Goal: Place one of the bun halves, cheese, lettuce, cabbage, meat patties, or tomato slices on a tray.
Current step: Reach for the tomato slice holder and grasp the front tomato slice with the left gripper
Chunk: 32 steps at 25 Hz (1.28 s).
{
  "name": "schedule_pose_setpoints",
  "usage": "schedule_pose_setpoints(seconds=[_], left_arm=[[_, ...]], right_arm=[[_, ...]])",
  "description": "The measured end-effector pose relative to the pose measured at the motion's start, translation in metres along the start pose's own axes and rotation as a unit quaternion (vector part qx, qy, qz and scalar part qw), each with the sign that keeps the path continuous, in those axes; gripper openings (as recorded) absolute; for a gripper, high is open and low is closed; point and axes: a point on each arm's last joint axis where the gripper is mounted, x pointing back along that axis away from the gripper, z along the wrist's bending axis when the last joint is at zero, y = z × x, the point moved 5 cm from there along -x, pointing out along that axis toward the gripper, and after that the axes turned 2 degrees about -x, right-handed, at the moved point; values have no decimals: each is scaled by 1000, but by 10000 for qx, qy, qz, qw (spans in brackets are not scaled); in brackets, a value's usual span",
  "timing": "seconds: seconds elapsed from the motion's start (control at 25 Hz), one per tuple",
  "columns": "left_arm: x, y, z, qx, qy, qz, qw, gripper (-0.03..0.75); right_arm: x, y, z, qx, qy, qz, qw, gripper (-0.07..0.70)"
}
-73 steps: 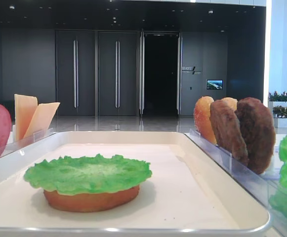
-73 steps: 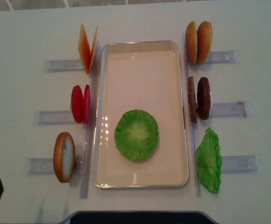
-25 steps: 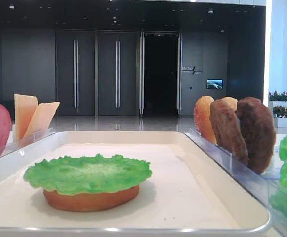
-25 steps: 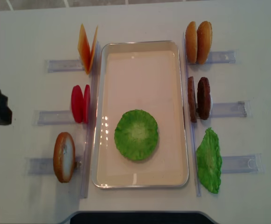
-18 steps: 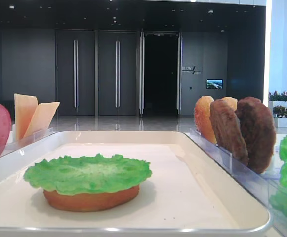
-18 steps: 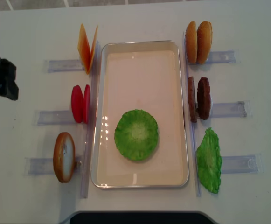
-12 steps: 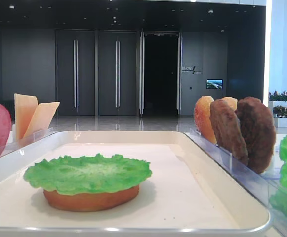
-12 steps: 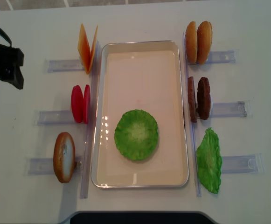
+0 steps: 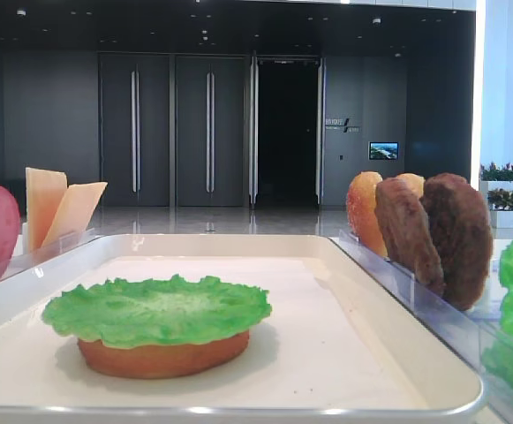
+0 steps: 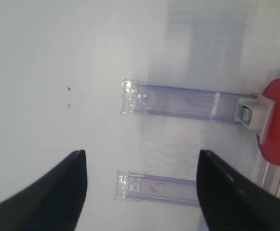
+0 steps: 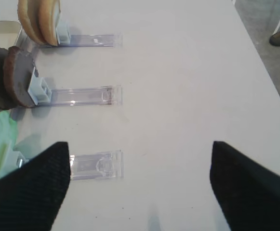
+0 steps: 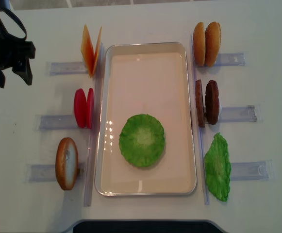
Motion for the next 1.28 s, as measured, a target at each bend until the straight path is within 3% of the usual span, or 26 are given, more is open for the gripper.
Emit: schedule_pose_setpoints(seconds=[0.2,0.4,0.6,0.68,1.04,1.28], left_arm=[[2,1,-2,-47,36,-38,10000,537],[4,1,-17,-419,121,-100,9990,537],[8,-2,-46,-911,48,-163,9957,537],[10,-4,-59,-1012,12,-190,9947,537],[17,-17,-103,-1098,-212,-239,9934,537],[19,-24,-119,-914,-424,-207,9947,537]], right_arm=[[0,0,0,0,1,0,10000,589],[0,0,0,0,1,0,10000,589],[0,0,0,0,1,0,10000,589],[0,0,0,0,1,0,10000,589],[0,0,0,-6,13,0,10000,589],[0,0,1,-10,22,0,10000,589]])
